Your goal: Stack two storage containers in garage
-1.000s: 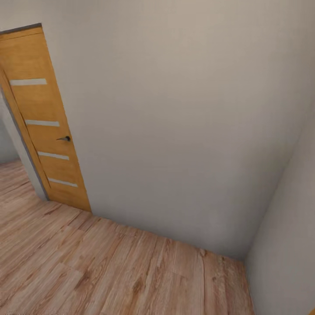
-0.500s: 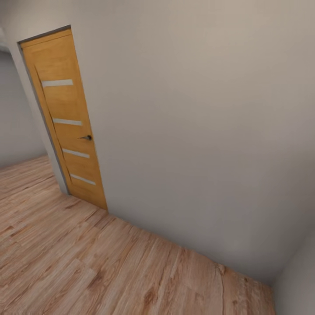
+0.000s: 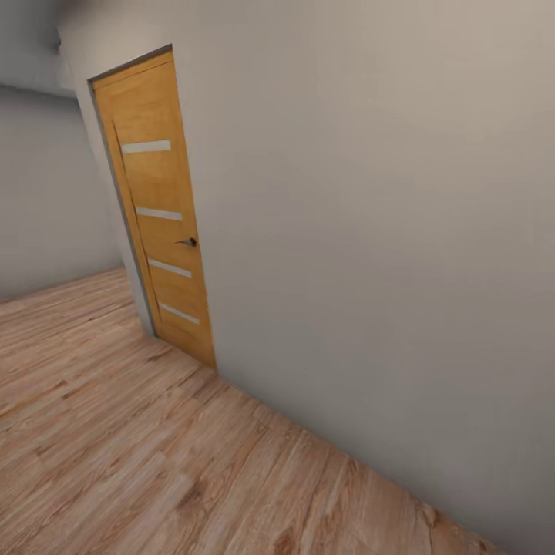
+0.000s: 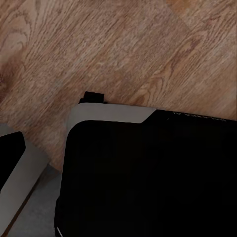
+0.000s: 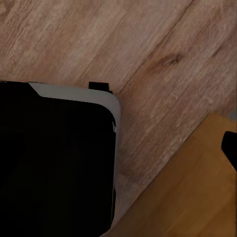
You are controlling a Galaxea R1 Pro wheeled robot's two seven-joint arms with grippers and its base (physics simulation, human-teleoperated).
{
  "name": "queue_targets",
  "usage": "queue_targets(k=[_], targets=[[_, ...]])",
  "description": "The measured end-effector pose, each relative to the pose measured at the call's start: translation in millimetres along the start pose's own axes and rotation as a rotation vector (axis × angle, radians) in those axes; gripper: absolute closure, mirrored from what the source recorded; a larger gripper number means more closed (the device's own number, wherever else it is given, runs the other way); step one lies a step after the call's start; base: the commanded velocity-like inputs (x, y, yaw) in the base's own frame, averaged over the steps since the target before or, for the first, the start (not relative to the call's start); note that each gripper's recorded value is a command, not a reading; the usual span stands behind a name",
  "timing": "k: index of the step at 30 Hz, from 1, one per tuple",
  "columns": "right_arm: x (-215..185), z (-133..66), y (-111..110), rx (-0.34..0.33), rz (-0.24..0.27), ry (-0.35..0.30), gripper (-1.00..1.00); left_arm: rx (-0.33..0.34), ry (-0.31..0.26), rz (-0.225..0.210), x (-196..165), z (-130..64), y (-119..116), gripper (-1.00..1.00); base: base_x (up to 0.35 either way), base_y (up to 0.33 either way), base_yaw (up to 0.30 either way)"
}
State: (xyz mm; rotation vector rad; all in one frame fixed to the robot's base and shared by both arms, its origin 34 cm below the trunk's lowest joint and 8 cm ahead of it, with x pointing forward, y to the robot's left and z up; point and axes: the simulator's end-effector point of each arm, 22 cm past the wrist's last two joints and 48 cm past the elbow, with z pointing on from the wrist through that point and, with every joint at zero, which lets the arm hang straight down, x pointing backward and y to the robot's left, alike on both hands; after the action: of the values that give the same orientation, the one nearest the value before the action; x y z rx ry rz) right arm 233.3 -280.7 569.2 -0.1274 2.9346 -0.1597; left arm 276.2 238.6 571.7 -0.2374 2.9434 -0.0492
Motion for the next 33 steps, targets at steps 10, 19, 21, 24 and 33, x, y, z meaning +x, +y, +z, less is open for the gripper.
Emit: queue_targets(k=[10,19,21,24,33], targets=[[0.0,0.0,-0.2,0.000,-0.001,0.000,-1.00,0.000,0.000,0.000,0.0,0.0,0.0,-1.00,0.216,0.000,0.270],[-0.1,0.0,-0.2,0.000,-0.001,0.000,-1.00,0.000,0.000,0.000,0.0,0.0,0.0,-1.00,0.222,0.000,0.270],[0.1,0.0,-0.9,0.001,-0.001,0.000,-1.00,0.000,0.000,0.000,0.0,0.0,0.0,-1.00,0.287,0.000,0.222],[0.1,0.0,-1.3,0.002,0.000,-0.001,-1.00,0.000,0.001,0.000,0.2,-0.1,0.2,-1.00,0.310,0.000,0.083],[0.2,0.0,-1.5,0.002,0.000,0.000,-1.00,-0.001,0.003,0.000,0.5,-0.1,0.9,-1.00,0.320,0.000,0.010]])
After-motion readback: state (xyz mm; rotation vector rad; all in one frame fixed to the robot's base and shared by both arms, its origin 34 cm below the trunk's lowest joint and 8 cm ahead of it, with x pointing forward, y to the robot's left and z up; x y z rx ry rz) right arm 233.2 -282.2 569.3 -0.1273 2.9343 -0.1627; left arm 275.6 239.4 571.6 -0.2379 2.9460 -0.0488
